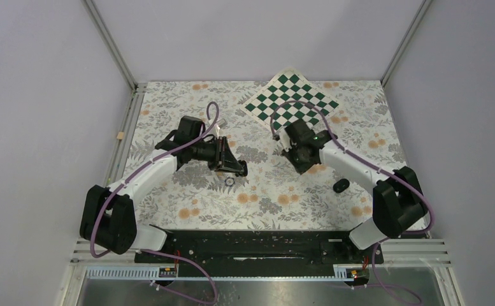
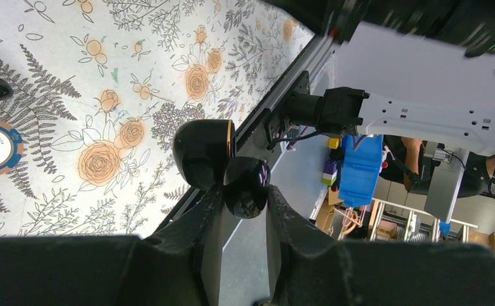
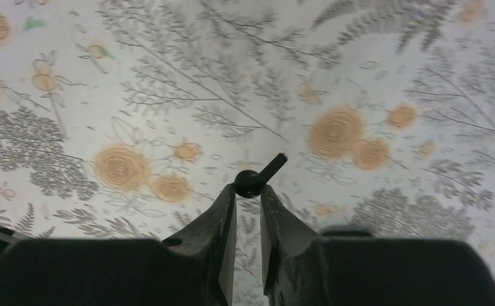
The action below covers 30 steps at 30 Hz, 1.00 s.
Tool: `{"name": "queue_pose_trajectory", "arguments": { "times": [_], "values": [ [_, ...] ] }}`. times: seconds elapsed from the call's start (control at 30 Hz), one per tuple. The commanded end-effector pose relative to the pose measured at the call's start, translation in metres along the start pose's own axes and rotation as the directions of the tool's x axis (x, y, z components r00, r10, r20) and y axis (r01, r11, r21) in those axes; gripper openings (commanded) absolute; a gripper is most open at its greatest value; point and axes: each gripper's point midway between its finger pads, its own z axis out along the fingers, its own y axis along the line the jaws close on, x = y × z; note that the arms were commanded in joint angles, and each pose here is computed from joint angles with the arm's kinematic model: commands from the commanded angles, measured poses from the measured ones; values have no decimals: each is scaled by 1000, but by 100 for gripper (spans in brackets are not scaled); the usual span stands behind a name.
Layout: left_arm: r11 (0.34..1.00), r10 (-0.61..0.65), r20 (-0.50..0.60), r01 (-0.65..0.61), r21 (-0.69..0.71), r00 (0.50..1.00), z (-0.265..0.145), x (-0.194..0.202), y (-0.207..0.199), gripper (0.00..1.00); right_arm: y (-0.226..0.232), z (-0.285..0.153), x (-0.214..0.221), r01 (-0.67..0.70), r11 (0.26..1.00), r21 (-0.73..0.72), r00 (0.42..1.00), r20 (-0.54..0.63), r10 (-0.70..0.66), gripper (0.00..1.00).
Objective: Insert the wireless bluetooth earbuds into the charging case
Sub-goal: Place the left earbud at the center of the board.
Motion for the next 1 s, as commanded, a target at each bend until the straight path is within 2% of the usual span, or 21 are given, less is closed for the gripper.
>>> {"name": "queue_pose_trajectory", "arguments": {
  "times": [0.0, 0.1, 0.23, 0.43, 0.7, 0.8, 0.97],
  "values": [
    [998, 65, 57, -65, 1, 996, -8, -16, -15, 0, 45, 4, -5, -31, 998, -52, 997, 70, 35, 13],
    [998, 59, 116, -54, -45, 991, -13, -22, -12, 0, 65, 14, -10, -54, 997, -51, 991, 120, 60, 14],
    [997, 43, 188, -30, -72, 981, -22, -26, -8, 0, 73, 30, -6, -105, 994, -6, 990, 94, 105, 14],
    [994, -10, 223, 34, -106, 975, -29, -23, 6, 0, 78, 34, -5, -177, 984, -10, 981, 81, 178, 29],
    [994, -17, 247, 44, -101, 969, -33, -23, 5, 0, 78, 38, 15, -292, 956, 33, 956, 26, 292, 50],
    [993, -14, 248, 42, -107, 969, -35, -22, 4, 0, 76, 37, 18, -361, 931, 58, 933, 34, 359, 53],
    [993, -13, 251, 42, -110, 968, -37, -20, 3, 0, 87, 19, 7, -467, 883, -58, 873, 129, 470, 54]
  ]
}}
